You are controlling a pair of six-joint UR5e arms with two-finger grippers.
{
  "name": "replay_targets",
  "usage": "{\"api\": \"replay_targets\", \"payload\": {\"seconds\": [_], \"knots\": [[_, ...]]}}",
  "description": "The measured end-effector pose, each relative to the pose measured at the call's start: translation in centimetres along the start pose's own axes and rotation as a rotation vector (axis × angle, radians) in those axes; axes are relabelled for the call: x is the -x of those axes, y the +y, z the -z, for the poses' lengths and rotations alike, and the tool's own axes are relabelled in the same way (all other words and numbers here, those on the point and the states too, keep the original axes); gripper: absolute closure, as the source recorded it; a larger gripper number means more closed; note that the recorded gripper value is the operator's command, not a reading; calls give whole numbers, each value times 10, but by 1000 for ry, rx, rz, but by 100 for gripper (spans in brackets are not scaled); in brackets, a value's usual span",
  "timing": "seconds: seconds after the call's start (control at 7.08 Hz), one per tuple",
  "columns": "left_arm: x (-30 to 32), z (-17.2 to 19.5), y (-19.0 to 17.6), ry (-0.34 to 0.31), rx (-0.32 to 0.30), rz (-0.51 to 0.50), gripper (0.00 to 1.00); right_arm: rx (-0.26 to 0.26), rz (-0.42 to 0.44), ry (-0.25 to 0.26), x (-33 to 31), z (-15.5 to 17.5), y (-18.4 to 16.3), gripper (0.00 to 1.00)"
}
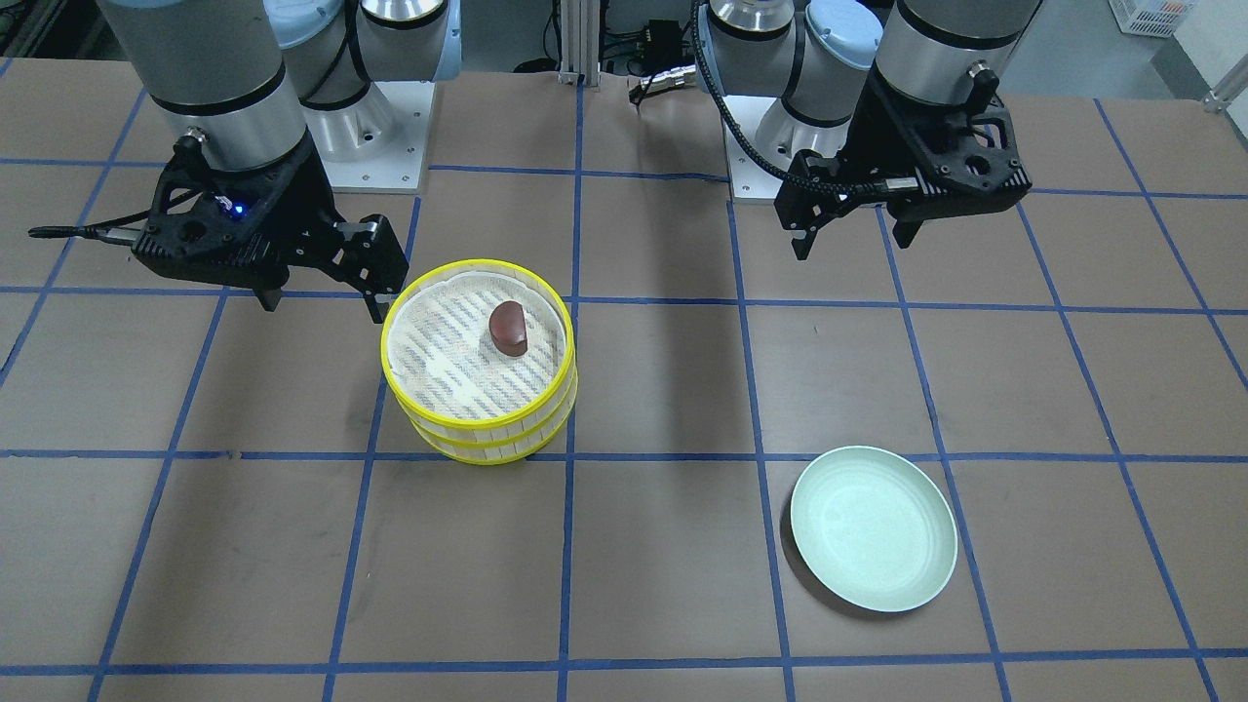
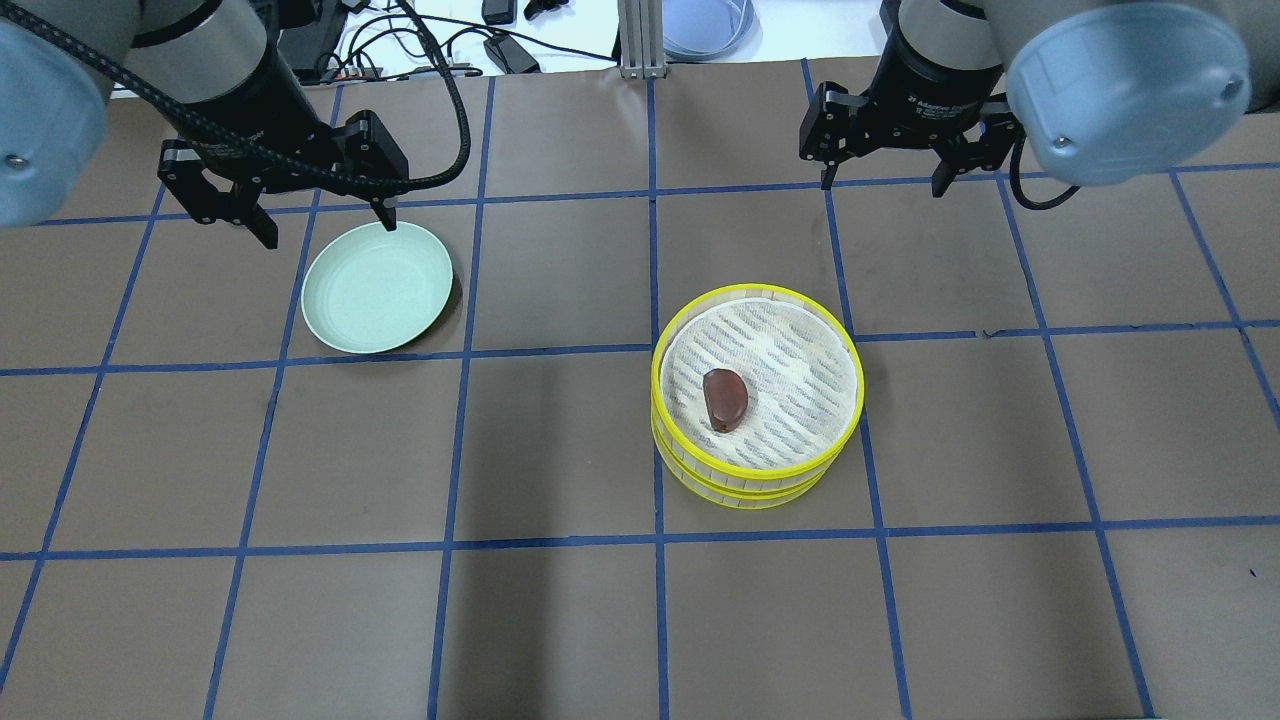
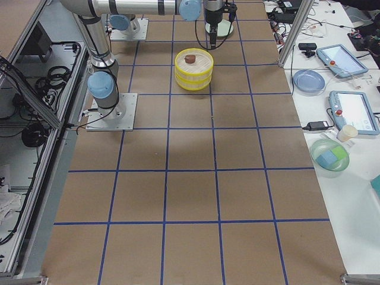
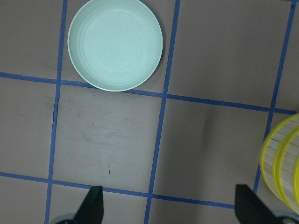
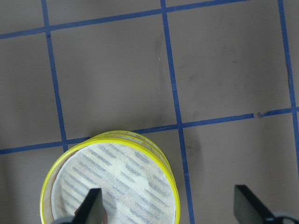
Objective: Stack buns with steamer
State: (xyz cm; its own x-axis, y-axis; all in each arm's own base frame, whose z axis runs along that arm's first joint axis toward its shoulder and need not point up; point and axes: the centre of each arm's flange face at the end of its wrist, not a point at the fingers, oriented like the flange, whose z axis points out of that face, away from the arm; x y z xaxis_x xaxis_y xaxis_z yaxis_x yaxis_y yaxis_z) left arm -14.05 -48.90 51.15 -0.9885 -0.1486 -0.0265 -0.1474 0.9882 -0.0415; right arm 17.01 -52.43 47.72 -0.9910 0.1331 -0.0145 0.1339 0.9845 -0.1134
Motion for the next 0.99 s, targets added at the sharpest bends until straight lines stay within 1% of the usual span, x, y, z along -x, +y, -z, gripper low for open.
{"api": "replay_targets", "payload": {"seconds": [0.99], "knots": [[0, -1, 0, -2, 1, -1, 0, 12, 0, 5, -1, -6, 5, 0]]}}
